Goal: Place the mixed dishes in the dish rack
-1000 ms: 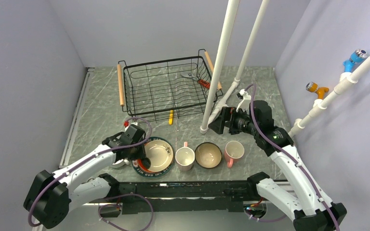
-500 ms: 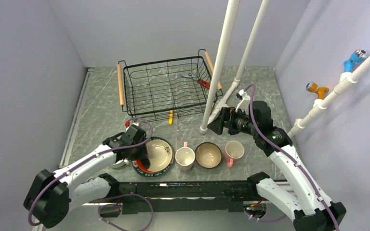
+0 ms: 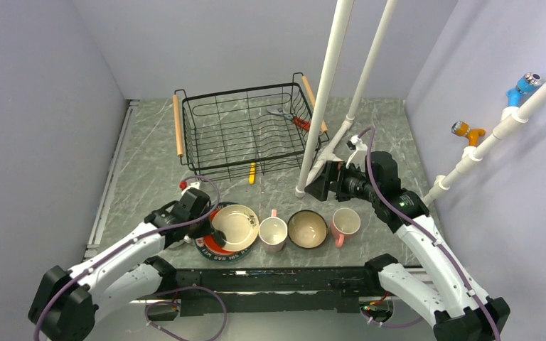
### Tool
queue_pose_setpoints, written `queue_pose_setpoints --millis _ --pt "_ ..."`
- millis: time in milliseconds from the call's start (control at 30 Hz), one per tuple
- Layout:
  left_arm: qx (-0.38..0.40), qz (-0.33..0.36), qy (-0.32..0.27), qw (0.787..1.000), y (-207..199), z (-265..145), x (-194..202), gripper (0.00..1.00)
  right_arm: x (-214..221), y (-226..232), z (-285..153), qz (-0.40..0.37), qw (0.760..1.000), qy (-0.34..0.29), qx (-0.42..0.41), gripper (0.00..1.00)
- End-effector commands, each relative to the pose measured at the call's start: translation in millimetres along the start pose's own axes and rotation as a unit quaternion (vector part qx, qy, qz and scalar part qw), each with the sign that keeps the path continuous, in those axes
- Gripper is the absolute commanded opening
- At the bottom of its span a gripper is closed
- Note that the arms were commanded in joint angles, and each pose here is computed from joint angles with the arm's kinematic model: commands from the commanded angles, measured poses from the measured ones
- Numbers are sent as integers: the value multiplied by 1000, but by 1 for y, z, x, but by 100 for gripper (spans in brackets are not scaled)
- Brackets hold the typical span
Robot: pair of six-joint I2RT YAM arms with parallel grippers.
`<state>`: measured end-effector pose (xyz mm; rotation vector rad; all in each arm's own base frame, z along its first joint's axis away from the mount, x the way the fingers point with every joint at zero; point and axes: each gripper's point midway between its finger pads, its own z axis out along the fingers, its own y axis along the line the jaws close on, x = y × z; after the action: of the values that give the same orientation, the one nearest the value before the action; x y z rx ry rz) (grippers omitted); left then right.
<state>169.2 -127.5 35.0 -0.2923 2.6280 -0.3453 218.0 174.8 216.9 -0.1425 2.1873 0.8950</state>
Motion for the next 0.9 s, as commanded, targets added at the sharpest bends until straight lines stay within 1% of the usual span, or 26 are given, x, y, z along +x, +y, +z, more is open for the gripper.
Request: queue_pose_setpoints --millis 0,433,600,733,867 --pt "1 -16 -26 1000 3 -11 -6 0 -9 11 -1 -4 1000 -19 -24 100" --pt "57 -51 -95 993 -8 -53 -29 0 1 16 8 -5 999 -12 -38 100" --pt "111 -71 -123 984 -22 -77 -38 0 5 28 13 -5 998 0 -56 100" --pt "136 -81 -156 975 -25 -95 -48 0 8 32 18 -11 998 -2 -58 100" --pt "161 -88 -177 967 -29 -114 -55 0 9 41 20 -12 997 5 -73 100"
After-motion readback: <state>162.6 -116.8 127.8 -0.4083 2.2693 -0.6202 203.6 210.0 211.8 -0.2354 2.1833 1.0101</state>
